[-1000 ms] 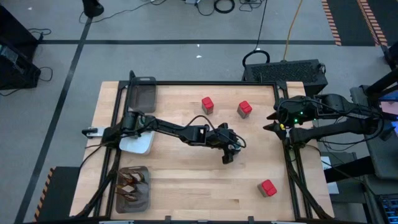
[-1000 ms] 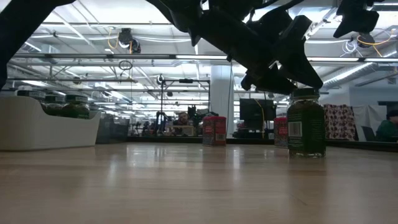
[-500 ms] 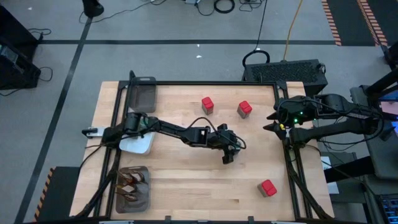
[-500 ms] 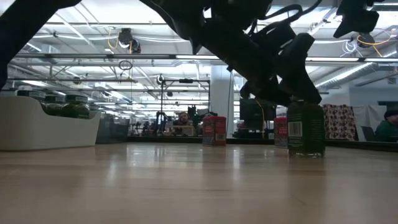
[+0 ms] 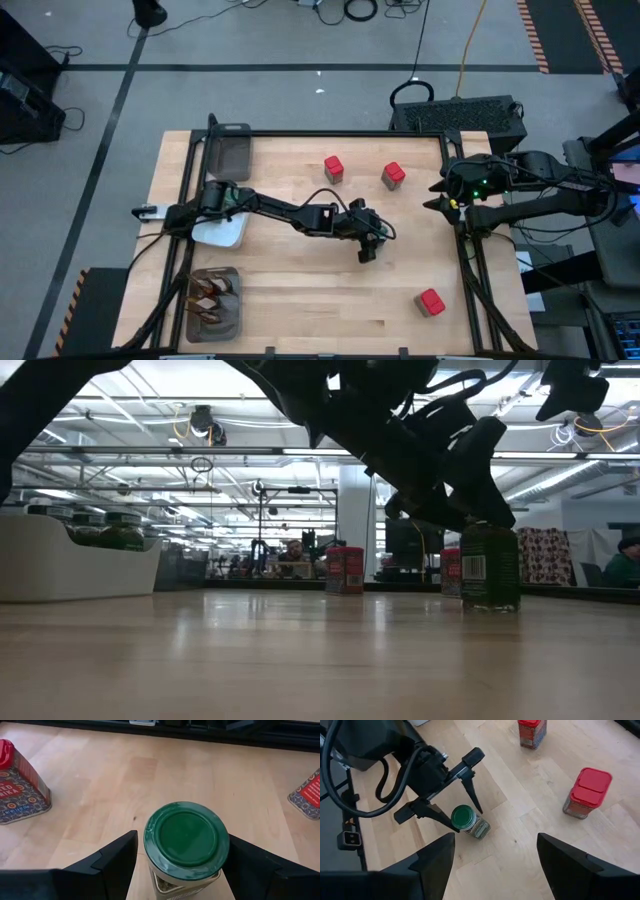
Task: Sort spices by type
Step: Put the green bottle seasoning into the white bin
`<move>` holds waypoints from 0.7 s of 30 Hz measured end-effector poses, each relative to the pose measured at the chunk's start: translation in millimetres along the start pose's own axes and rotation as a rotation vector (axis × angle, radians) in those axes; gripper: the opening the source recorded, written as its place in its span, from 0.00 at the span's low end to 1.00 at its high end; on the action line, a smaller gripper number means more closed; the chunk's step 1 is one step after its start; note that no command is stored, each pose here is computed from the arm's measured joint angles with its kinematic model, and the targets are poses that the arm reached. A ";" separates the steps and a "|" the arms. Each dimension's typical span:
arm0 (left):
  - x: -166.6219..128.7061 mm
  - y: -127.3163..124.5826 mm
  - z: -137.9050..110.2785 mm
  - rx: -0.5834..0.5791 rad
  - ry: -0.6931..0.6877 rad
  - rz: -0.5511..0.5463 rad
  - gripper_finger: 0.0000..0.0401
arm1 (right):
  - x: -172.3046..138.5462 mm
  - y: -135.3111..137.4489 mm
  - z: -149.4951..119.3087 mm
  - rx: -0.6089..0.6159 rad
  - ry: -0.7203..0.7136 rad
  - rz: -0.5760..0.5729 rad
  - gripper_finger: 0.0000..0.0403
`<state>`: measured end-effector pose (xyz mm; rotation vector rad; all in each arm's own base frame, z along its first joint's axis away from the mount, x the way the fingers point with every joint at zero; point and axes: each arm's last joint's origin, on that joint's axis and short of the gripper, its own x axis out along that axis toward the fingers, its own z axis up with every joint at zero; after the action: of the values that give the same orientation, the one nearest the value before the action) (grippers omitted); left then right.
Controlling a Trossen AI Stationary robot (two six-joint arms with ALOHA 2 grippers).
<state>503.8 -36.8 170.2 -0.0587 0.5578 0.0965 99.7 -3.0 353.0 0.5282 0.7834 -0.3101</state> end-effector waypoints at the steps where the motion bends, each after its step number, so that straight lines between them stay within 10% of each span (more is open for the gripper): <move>1: 0.0 0.1 0.0 0.000 -0.001 0.004 0.67 | 0.0 -0.2 0.1 0.000 -0.004 -0.007 0.66; 21: 0.0 0.7 0.0 -0.015 -0.003 0.025 0.52 | 0.0 -0.5 0.3 0.000 -0.011 -0.018 0.66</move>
<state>503.7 -36.0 170.2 -0.0660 0.5552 0.1252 99.6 -3.7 353.0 0.5195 0.7774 -0.3297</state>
